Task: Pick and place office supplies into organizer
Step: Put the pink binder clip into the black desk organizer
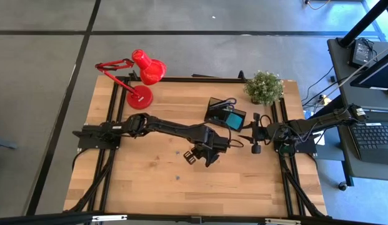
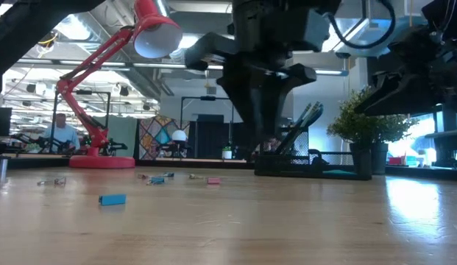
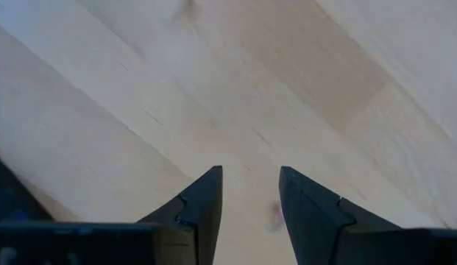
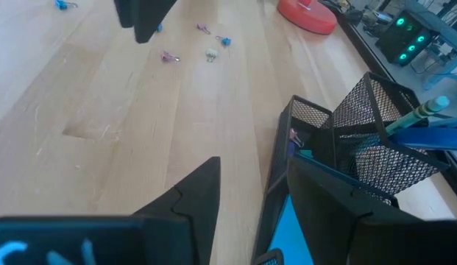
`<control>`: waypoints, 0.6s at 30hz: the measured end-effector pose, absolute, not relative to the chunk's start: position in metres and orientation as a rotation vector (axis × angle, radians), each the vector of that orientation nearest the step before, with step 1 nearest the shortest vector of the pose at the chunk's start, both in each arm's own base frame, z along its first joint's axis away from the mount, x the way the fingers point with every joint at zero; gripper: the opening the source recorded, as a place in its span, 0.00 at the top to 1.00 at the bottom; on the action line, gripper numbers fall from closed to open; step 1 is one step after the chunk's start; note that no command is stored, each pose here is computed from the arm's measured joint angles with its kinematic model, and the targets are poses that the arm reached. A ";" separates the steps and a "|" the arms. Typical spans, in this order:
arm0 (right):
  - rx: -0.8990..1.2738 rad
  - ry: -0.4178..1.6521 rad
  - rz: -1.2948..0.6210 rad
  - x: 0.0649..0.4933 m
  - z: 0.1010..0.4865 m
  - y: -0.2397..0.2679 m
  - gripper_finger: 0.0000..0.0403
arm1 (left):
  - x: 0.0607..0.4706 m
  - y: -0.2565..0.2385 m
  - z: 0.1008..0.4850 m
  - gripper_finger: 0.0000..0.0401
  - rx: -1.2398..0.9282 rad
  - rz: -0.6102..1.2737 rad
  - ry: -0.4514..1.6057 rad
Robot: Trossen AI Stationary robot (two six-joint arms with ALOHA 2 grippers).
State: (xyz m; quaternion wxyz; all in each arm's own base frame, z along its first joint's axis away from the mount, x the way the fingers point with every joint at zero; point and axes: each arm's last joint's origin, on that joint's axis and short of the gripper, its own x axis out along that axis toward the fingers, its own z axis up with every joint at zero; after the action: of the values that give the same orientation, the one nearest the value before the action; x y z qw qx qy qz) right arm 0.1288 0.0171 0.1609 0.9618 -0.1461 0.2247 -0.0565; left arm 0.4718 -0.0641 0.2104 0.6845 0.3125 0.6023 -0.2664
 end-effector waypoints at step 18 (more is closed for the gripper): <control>-0.321 0.389 -0.176 0.131 0.168 0.016 0.60 | 0.462 -0.054 0.185 0.74 0.592 -0.721 1.427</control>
State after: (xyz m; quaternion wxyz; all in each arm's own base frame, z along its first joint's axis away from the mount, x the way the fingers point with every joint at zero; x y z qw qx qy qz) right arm 0.1314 0.0159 0.1676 0.9646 -0.1587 0.1920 -0.0871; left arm 0.4620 -0.0542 0.1846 0.6580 0.2616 0.6302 -0.3186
